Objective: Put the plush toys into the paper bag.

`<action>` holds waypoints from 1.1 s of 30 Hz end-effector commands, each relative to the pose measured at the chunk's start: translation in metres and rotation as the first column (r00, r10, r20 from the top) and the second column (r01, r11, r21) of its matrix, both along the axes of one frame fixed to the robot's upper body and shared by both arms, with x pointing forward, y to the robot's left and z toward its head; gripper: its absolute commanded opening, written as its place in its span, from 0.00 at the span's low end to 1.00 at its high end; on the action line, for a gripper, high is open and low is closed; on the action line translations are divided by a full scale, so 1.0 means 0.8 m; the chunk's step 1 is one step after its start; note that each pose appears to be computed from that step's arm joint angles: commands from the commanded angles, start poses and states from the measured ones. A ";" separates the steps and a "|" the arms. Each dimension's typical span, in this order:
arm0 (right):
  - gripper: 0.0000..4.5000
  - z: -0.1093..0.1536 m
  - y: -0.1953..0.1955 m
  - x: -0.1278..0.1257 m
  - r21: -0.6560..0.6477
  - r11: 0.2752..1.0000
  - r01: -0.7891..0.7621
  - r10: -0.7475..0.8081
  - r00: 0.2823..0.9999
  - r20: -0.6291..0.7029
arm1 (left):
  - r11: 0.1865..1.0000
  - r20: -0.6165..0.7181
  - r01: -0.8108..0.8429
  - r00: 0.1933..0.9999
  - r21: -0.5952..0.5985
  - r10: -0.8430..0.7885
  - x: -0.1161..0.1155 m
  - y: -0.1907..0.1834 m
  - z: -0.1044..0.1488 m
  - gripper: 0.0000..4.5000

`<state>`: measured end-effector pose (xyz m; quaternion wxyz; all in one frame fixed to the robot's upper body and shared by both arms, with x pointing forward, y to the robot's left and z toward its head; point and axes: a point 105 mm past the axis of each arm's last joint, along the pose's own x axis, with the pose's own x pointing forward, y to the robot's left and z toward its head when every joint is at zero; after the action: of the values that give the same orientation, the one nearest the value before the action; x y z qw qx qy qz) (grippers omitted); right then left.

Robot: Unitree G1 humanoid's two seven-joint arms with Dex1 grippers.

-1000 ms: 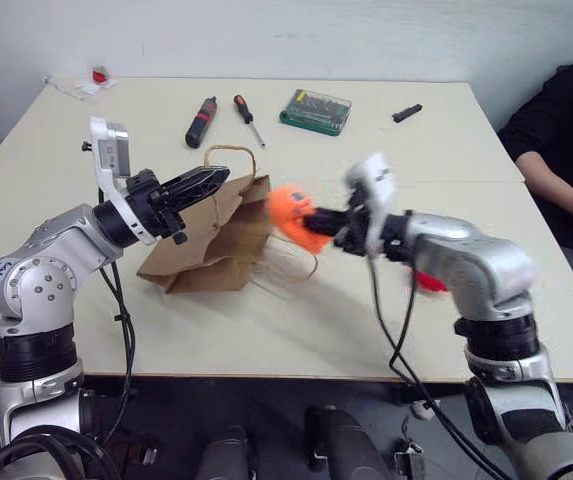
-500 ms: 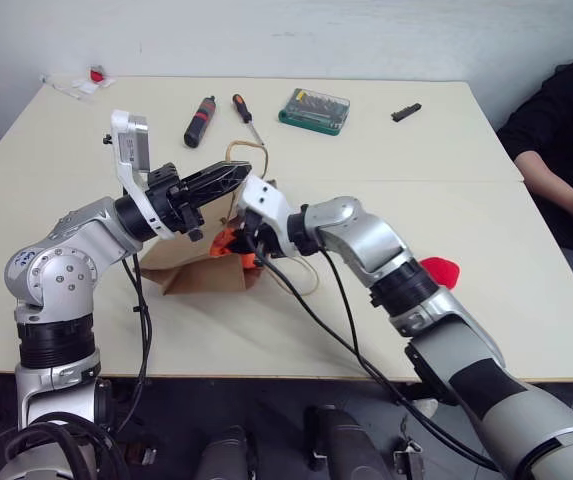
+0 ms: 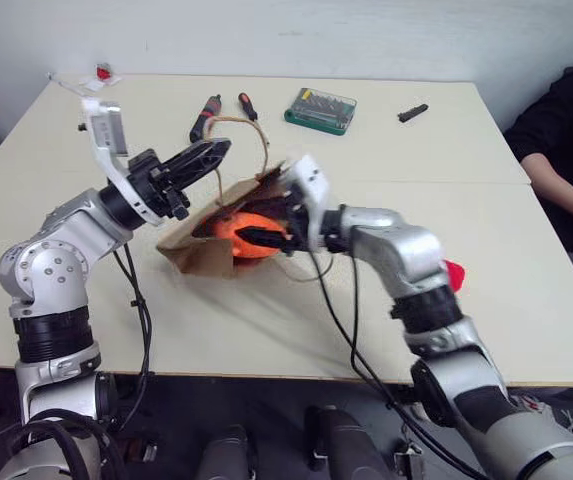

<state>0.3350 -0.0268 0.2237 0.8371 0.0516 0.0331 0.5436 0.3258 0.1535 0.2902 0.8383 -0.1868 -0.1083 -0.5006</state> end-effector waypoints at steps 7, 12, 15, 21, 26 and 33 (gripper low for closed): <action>0.99 -0.025 -0.255 -0.078 -0.109 0.647 0.754 -0.760 0.650 -0.017 | 0.999 -0.005 -0.018 1.000 -0.042 0.018 -0.008 0.020 0.013 0.00; 0.99 -0.060 -0.298 -0.085 -0.220 0.465 0.858 -0.879 0.476 0.001 | 0.999 -0.018 0.000 1.000 -0.040 -0.001 -0.006 0.016 0.011 0.00; 0.99 -0.092 -0.310 -0.076 -0.265 0.401 0.877 -0.911 0.412 -0.015 | 0.999 -0.020 0.025 0.999 -0.022 -0.025 -0.003 0.007 0.007 0.00; 0.99 -0.115 -0.294 -0.054 -0.183 0.439 0.880 -0.897 0.415 -0.154 | 0.999 -0.009 0.049 0.999 -0.016 -0.049 0.000 -0.001 0.011 0.00; 0.86 -0.130 -0.285 -0.040 -0.168 0.469 0.867 -0.877 0.435 -0.203 | 0.999 0.000 0.054 0.999 -0.006 -0.054 0.000 -0.005 0.011 0.00; 0.32 -0.122 -0.278 -0.032 -0.104 0.505 0.857 -0.854 0.478 -0.207 | 0.999 0.004 0.043 0.999 0.001 -0.043 -0.004 -0.003 0.008 0.00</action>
<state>0.3090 -0.2484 0.1163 0.9835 0.1281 0.1210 0.0397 0.3305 0.1502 0.2850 0.8292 -0.2065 -0.0780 -0.5136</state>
